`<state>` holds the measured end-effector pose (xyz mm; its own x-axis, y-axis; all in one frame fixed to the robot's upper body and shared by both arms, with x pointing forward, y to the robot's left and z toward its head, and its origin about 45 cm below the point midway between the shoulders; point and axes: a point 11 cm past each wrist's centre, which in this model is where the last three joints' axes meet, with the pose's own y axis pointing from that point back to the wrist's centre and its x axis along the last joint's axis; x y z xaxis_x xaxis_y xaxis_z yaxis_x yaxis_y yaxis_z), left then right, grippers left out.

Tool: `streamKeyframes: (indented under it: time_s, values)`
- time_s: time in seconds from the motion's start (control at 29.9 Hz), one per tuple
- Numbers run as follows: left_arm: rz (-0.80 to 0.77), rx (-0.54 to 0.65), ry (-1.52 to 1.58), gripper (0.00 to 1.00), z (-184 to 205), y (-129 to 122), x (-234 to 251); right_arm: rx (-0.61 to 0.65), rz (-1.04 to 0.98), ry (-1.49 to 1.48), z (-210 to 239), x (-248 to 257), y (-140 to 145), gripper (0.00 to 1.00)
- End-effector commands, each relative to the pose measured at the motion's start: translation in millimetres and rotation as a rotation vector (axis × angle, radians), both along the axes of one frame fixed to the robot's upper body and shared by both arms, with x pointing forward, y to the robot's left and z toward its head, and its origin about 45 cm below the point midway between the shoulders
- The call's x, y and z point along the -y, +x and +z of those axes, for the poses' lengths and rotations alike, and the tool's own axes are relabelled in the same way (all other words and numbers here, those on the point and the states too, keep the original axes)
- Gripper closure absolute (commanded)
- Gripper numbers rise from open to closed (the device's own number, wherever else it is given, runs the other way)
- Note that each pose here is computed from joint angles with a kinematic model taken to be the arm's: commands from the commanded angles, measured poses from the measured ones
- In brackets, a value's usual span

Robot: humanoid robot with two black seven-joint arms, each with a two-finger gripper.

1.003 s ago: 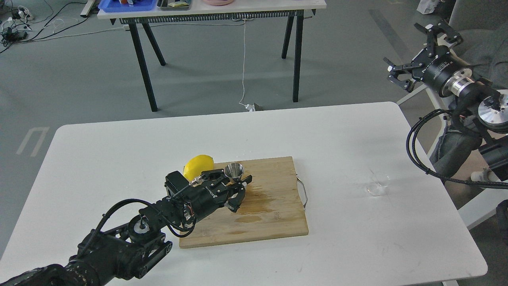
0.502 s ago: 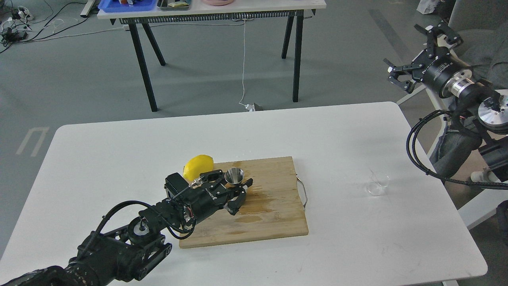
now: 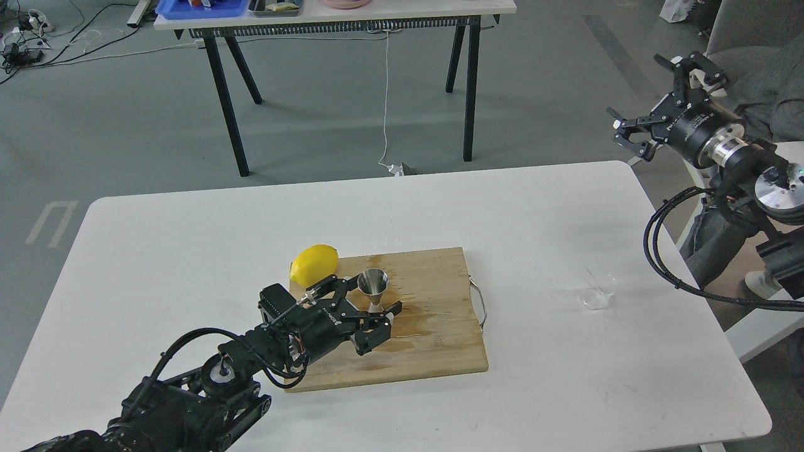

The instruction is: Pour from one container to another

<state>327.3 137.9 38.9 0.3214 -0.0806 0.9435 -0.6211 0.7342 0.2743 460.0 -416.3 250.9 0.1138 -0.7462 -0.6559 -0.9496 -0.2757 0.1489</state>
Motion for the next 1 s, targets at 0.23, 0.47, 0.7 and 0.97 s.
streamKeyframes:
  time_s: [0.23,0.47,0.7,0.97]
  values:
    - [0.026,-0.021,-0.015,0.07,-4,-4,-3,-0.05,-0.044,-0.009,-22,25,-22,0.02]
    - [0.038,-0.049,-0.019,0.07,-14,-15,-6,-0.084,-0.057,-0.014,-37,32,-32,0.02]
    - [0.054,-0.063,-0.027,0.06,-17,-19,-8,-0.111,-0.085,-0.001,-52,41,-45,0.02]
    - [0.084,-0.074,-0.053,0.06,-16,-17,-9,-0.122,-0.102,0.013,-60,46,-53,0.02]
